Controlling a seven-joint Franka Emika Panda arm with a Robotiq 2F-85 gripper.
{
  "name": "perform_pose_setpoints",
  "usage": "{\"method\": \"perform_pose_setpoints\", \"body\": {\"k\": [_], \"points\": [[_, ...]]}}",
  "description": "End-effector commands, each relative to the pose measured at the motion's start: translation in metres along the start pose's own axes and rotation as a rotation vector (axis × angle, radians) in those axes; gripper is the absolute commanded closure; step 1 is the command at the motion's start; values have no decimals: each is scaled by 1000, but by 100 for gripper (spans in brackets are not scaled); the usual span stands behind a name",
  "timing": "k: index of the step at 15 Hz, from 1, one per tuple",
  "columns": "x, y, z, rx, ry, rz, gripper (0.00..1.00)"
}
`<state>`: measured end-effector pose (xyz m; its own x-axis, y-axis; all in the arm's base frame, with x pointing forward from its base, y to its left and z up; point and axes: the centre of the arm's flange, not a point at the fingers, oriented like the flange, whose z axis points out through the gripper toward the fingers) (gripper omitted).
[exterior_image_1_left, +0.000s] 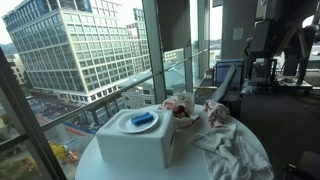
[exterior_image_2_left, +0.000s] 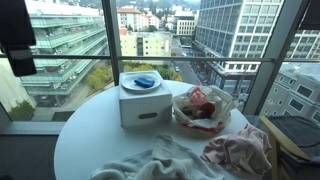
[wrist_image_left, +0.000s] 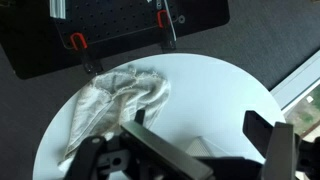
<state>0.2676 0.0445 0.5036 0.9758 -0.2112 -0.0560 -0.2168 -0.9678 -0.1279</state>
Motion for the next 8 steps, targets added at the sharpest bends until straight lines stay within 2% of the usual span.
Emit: {"method": "perform_pose_setpoints", "body": {"k": [1, 7, 8], "points": [[0, 0, -1, 1, 3, -1, 0], [0, -1, -3, 2, 8, -1, 0], [3, -1, 6, -3, 5, 7, 0]]}}
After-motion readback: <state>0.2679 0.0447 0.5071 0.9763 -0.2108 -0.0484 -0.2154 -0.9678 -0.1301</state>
